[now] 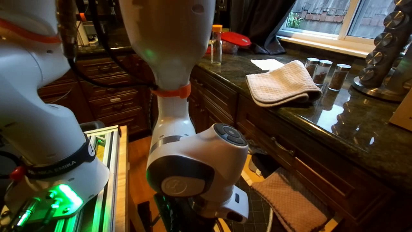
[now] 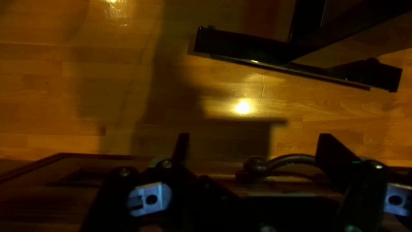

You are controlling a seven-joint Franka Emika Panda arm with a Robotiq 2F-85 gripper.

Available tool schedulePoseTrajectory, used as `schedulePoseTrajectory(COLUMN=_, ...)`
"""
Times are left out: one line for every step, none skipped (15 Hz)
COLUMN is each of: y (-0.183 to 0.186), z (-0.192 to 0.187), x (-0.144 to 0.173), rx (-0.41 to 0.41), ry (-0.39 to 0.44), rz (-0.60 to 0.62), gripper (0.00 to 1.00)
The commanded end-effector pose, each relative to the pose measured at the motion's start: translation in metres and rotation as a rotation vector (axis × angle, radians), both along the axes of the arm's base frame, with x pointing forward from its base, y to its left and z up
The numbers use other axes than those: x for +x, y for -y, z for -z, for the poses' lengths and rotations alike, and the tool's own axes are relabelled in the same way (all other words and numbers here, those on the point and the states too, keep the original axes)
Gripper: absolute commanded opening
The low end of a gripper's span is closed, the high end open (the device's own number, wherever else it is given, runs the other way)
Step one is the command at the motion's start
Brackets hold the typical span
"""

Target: Close the open drawer

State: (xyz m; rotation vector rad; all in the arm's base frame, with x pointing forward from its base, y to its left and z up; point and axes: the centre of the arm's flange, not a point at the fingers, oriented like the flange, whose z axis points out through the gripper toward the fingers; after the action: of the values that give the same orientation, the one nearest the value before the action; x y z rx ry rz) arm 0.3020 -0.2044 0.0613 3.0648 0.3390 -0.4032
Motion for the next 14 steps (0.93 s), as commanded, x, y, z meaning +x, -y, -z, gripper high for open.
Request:
schedulePoseTrajectory(y=0.002, z=0.009, x=0.004, rx=0.074, ry=0.122, rz=-0.007, gripper=1.0)
schedulePoseTrajectory(y=0.001, z=0.009, x=0.005, rx=0.085, ry=0.157, rz=-0.009, gripper=1.0)
schedulePoseTrajectory(y=0.001, z=0.008, x=0.005, rx=0.095, ry=0.182, rz=-0.003, gripper=1.0)
schedulePoseTrajectory(y=0.001, z=0.007, x=0.006, rx=0.098, ry=0.216, rz=-0.006, gripper=1.0)
schedulePoseTrajectory(y=0.0, z=0.008, x=0.008, rx=0.107, ry=0.25, rz=-0.013, gripper=1.0)
schedulePoseTrajectory(y=-0.001, z=0.008, x=0.01, rx=0.109, ry=0.297, rz=-0.022, gripper=1.0)
schedulePoseTrajectory(y=-0.002, z=0.007, x=0.011, rx=0.117, ry=0.34, rz=-0.024, gripper=1.0)
schedulePoseTrajectory(y=-0.004, z=0.007, x=0.014, rx=0.122, ry=0.377, rz=-0.027, gripper=1.0)
schedulePoseTrajectory(y=-0.007, z=0.008, x=0.017, rx=0.124, ry=0.412, rz=-0.033, gripper=1.0)
schedulePoseTrajectory(y=-0.009, z=0.009, x=0.018, rx=0.129, ry=0.437, rz=-0.036, gripper=1.0)
schedulePoseTrajectory(y=-0.012, z=0.011, x=0.02, rx=0.134, ry=0.46, rz=-0.044, gripper=1.0)
schedulePoseTrajectory(y=-0.014, z=0.014, x=0.022, rx=0.13, ry=0.494, rz=-0.062, gripper=1.0)
schedulePoseTrajectory(y=-0.017, z=0.016, x=0.024, rx=0.144, ry=0.516, rz=-0.062, gripper=1.0)
schedulePoseTrajectory(y=-0.02, z=0.018, x=0.025, rx=0.146, ry=0.536, rz=-0.077, gripper=1.0)
